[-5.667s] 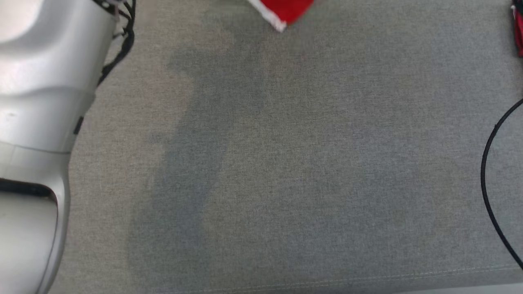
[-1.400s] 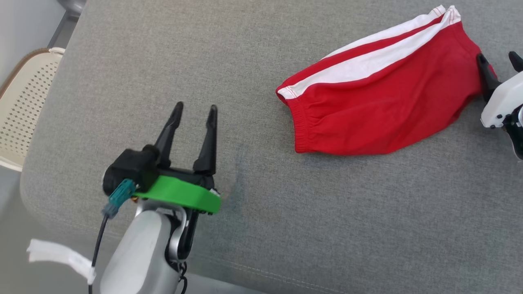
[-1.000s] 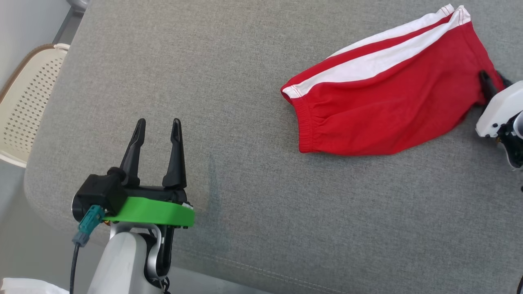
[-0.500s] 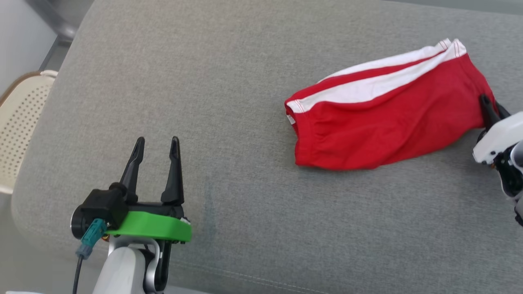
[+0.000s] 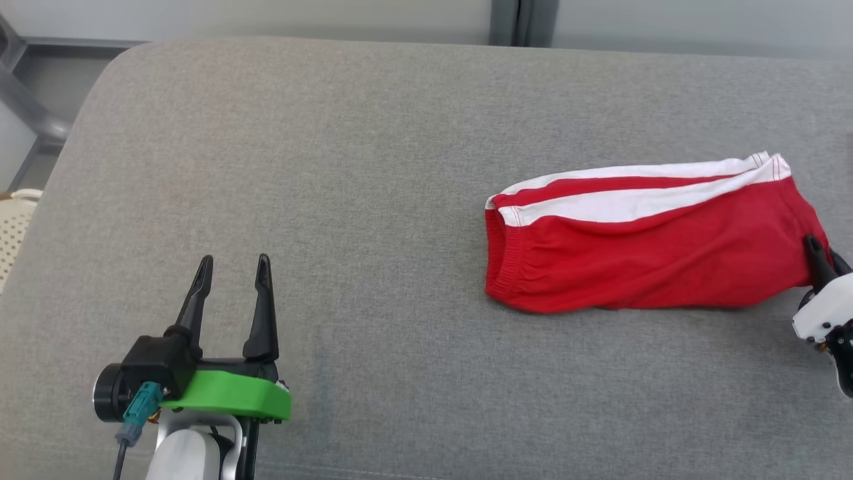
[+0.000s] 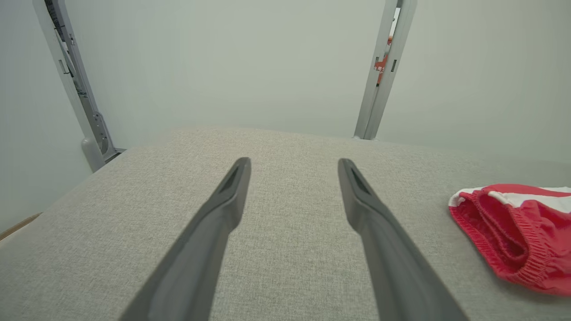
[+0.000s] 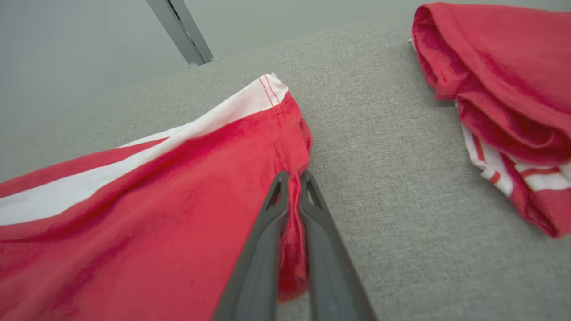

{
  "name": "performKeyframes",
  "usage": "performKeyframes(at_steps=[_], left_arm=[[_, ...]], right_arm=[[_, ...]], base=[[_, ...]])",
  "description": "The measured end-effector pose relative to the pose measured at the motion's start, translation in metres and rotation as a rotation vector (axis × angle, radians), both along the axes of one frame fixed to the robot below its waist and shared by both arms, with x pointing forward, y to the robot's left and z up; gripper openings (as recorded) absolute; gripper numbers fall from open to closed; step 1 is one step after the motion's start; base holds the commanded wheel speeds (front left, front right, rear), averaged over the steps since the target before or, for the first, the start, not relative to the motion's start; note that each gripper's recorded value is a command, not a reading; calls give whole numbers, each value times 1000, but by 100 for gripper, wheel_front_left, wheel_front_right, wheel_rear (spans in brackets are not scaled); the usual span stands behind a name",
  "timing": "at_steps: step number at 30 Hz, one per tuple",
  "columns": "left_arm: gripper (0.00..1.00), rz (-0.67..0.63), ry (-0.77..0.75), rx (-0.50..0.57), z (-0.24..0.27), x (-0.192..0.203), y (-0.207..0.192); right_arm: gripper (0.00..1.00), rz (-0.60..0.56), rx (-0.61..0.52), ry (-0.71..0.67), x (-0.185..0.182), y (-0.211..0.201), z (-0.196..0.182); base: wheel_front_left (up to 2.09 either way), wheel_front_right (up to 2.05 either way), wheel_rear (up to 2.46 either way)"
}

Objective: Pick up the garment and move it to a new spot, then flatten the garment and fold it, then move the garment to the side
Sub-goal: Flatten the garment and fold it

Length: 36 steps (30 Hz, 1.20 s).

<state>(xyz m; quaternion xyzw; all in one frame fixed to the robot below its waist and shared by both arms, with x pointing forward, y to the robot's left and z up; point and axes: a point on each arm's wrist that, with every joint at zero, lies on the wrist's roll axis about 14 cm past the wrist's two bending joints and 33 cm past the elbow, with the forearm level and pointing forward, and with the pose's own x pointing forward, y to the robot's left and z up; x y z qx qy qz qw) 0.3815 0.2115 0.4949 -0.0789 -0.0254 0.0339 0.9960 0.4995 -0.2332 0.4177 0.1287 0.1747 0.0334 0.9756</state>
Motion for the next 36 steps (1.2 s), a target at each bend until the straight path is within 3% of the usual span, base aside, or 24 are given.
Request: performKeyframes(at_steps=[6, 13, 24, 30, 36], left_arm=[[100, -23, -8, 0, 2, 2, -8], [100, -26, -18, 19, 6, -1, -6], [100, -12, -30, 19, 11, -10, -1], [100, 9, -32, -1, 11, -15, 4], [100, 35, -20, -17, 8, -20, 9]], right_arm=[[0, -21, 30, -32, -5, -1, 11], [0, 41, 44, -167, 10, 25, 54], [0, 312, 99, -362, 7, 136, 111], [0, 467, 119, -348, -14, 193, 101], [0, 578, 161, -238, -49, 236, 61]], base=[[0, 0, 0], [0, 0, 0], [0, 0, 0], [0, 0, 0], [0, 0, 0]])
